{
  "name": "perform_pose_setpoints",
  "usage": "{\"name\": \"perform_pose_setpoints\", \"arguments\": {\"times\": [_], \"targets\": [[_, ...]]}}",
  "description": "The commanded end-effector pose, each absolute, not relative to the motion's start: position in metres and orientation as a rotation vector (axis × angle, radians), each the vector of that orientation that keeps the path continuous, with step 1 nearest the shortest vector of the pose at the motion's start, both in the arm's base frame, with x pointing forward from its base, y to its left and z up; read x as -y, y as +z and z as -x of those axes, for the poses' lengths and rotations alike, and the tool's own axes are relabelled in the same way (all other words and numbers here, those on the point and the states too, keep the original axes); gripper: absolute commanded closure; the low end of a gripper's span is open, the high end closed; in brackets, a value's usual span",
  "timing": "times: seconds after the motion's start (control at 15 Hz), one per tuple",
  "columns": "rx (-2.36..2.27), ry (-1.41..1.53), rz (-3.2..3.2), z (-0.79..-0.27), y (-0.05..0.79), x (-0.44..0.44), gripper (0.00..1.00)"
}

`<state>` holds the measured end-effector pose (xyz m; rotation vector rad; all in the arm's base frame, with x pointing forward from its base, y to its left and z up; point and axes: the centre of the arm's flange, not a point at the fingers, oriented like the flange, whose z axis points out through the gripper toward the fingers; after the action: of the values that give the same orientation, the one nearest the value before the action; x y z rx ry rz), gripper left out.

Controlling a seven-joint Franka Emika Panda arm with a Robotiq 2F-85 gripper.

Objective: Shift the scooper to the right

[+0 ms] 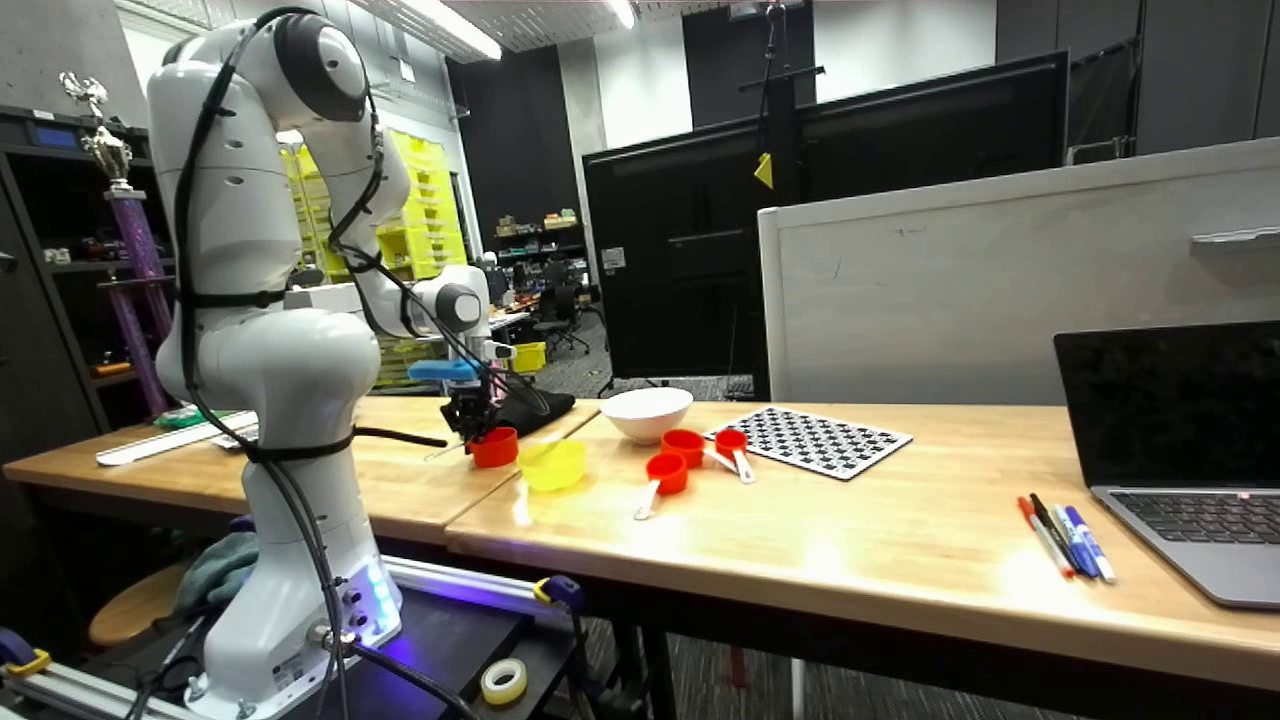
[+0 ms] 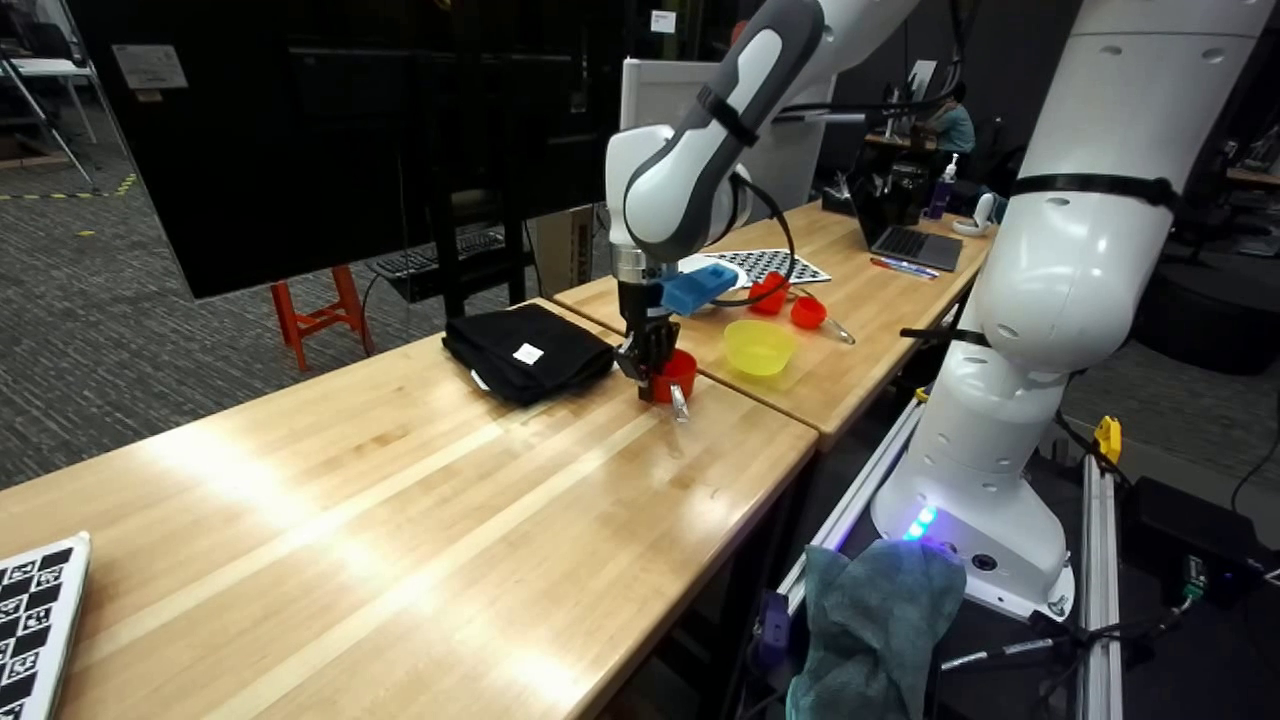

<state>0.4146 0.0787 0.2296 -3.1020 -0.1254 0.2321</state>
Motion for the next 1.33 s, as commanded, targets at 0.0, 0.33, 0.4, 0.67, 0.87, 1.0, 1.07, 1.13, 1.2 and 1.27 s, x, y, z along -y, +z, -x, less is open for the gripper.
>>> {"name": "perform_pose_setpoints", "arguments": {"times": [0.0, 0.33, 0.4, 0.67, 0.87, 1.0, 1.07, 1.13, 1.2, 1.27], "targets": [[0.154, 0.241, 3.096, -0.418, 0.234, -0.08, 1.0], [0.151, 0.245, 3.106, -0.422, 0.246, -0.082, 0.99], [0.152, 0.245, 3.11, -0.423, 0.249, -0.083, 0.99], [0.159, 0.253, 3.127, -0.427, 0.264, -0.086, 0.99], [0.164, 0.26, 3.14, -0.431, 0.282, -0.088, 0.99], [0.162, 0.263, 3.153, -0.433, 0.297, -0.087, 0.99], [0.159, 0.263, 3.16, -0.433, 0.304, -0.087, 0.99], [0.15, 0.26, 3.167, -0.434, 0.313, -0.086, 0.99], [0.148, 0.254, 3.17, -0.434, 0.32, -0.086, 0.99], [0.138, 0.246, 3.174, -0.433, 0.327, -0.085, 0.99]]}}
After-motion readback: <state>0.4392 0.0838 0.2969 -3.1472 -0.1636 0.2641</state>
